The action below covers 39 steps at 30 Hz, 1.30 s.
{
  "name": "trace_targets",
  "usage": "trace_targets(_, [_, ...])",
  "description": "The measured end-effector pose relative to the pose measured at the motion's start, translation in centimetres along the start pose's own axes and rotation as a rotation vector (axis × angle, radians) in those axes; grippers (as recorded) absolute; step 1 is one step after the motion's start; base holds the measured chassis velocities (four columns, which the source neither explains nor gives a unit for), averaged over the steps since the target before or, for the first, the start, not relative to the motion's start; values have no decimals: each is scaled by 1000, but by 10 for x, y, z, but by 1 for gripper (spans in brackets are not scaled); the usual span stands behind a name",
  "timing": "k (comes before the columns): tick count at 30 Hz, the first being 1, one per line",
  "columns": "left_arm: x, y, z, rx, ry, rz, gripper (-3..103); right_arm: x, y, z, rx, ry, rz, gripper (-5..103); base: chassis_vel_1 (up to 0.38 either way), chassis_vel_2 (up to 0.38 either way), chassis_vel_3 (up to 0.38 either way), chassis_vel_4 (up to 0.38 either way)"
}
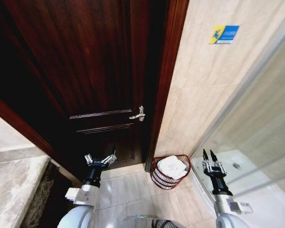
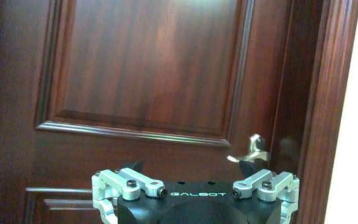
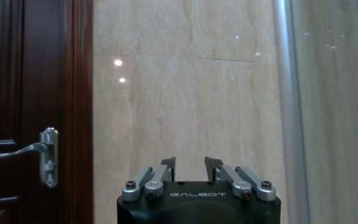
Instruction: Discard the used towel into the hamper.
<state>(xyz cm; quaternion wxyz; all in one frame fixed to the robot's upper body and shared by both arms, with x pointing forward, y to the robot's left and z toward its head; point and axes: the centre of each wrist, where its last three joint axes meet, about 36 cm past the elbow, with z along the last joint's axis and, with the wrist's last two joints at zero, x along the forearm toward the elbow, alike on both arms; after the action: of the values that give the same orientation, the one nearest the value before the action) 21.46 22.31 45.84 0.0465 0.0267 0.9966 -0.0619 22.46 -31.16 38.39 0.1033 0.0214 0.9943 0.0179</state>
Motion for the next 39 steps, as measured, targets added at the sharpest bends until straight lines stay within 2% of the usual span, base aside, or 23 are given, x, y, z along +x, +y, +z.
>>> trace_targets(30, [0, 0, 0, 0, 0, 0, 100, -2, -2, 1, 19, 2, -6, 33, 110, 95, 100, 107])
trace_targets(34, [0, 0, 0, 0, 0, 0, 100, 0, -5, 0, 54, -20, -6, 33, 13, 8, 10, 9])
trace_targets(35, [0, 0, 0, 0, 0, 0, 100, 1, -8, 0, 92, -32, -10, 33, 0, 0, 0, 0])
trace_targets(37, [0, 0, 0, 0, 0, 0, 100, 2, -20, 1, 236, -59, -33, 33, 0, 0, 0, 0])
trace_targets(38, [0, 0, 0, 0, 0, 0, 100, 2, -20, 1, 236, -59, -33, 33, 0, 0, 0, 0])
trace_targets(39, [0, 0, 0, 0, 0, 0, 100, 1, -24, 1, 278, -69, -39, 33, 0, 0, 0, 0])
